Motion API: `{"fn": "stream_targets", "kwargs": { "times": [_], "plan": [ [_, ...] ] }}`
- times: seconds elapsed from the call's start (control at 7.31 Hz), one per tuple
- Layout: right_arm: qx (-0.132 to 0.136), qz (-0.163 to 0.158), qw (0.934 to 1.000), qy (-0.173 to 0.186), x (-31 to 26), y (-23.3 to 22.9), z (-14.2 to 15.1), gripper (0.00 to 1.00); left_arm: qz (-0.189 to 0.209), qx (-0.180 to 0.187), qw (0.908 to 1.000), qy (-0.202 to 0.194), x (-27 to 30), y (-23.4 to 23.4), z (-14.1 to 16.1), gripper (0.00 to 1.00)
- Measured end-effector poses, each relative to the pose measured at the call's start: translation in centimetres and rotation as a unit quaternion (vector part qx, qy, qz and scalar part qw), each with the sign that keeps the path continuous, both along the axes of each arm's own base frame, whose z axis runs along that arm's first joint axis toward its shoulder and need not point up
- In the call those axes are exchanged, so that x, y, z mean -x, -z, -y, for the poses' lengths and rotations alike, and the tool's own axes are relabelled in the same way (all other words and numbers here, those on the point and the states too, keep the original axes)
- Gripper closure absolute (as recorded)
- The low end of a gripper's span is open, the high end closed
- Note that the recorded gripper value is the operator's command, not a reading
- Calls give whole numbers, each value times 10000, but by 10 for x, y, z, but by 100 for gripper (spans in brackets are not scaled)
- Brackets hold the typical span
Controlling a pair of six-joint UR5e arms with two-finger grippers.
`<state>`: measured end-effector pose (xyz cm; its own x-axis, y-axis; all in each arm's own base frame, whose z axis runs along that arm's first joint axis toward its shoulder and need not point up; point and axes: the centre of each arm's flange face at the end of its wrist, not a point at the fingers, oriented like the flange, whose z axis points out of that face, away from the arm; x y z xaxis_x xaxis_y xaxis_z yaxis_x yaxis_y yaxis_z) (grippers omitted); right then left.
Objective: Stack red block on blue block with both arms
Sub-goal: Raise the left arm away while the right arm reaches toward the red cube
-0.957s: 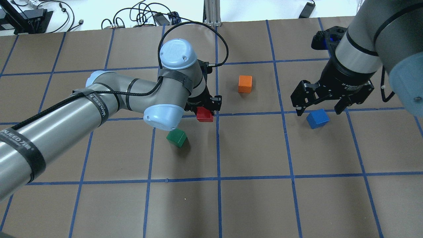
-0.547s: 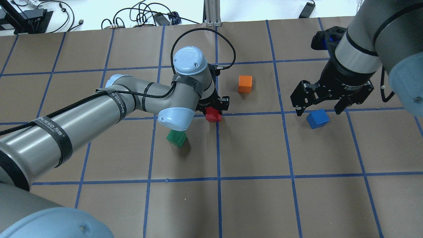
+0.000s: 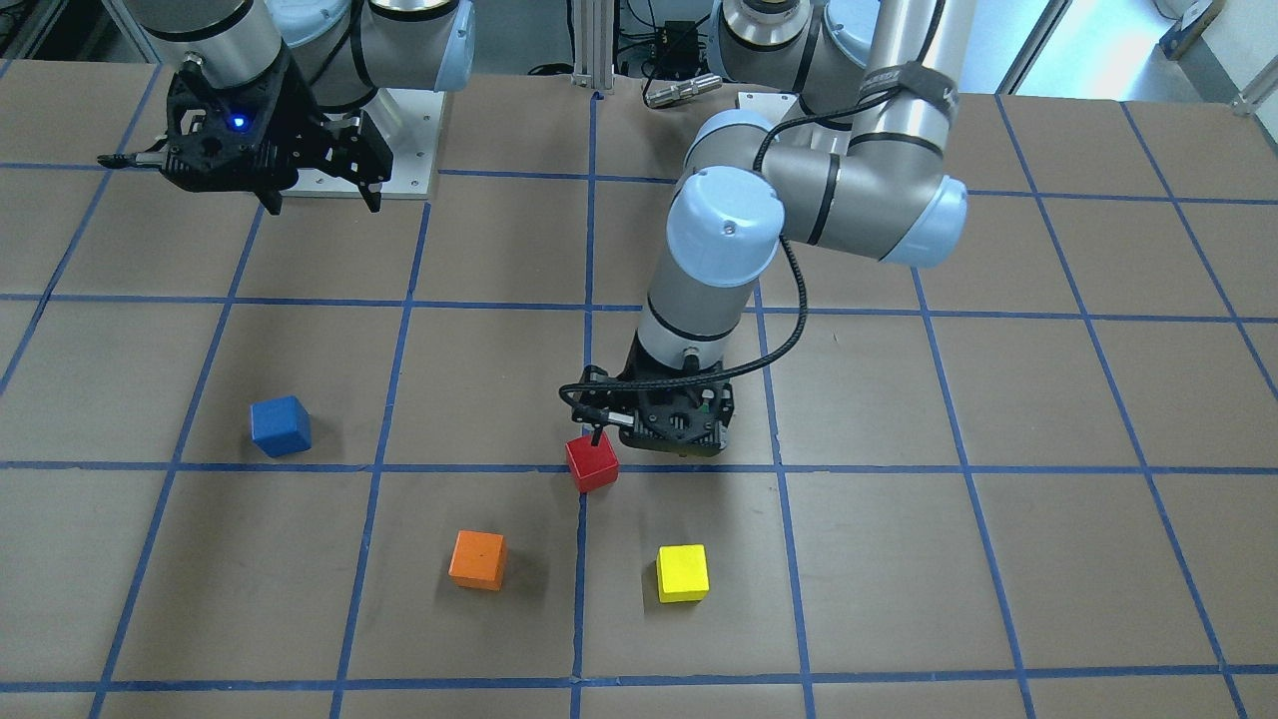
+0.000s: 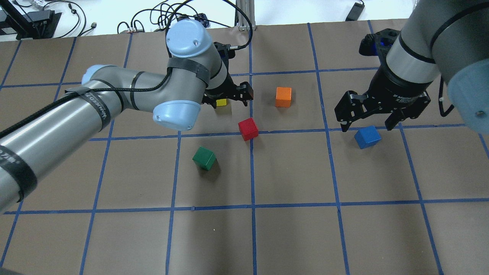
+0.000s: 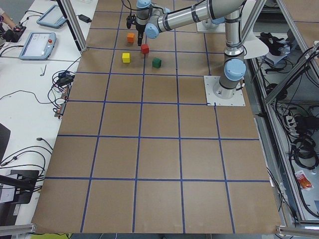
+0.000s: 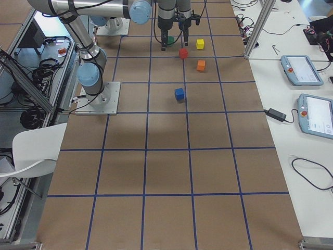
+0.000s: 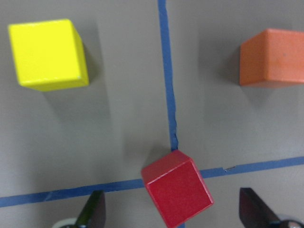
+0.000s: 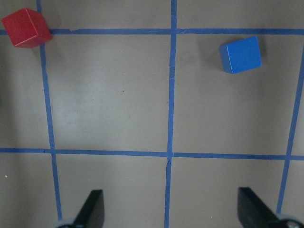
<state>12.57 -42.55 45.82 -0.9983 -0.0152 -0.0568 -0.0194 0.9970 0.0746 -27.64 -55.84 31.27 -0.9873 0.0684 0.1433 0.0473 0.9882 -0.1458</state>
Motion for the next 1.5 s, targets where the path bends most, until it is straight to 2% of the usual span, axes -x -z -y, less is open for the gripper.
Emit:
{"fn": "stream_targets", "kwargs": {
  "times": [0.27, 0.41, 0.55, 0.82, 1.09, 1.23, 1.5],
  "plan": [
    [-83, 51, 10000, 5, -3, 18, 13, 0, 205, -271, 9984, 460, -76, -62, -11, 0],
    [50, 45, 10000, -3, -6, 27, 25, 0, 304, -292, 9969, 660, -108, -92, -23, 0],
    [294, 38, 9996, 10, -10, 34, 40, 0, 437, -320, 9954, 795, -130, -120, -39, 0],
    [579, 26, 9982, 140, -35, 68, 76, 0, 555, -417, 9938, 872, -141, -170, -56, 0],
    [970, 65, 9948, 294, -89, 113, 116, 0, 554, -429, 9948, 745, -141, -190, -44, 0],
    [1016, 99, 9941, 362, -117, 127, 129, 0, 554, -456, 9948, 722, -139, -190, -41, 0],
    [925, 161, 9951, 305, -163, 155, 134, 0, 583, -478, 9943, 752, -134, -190, -41, 0]
  ]
}}
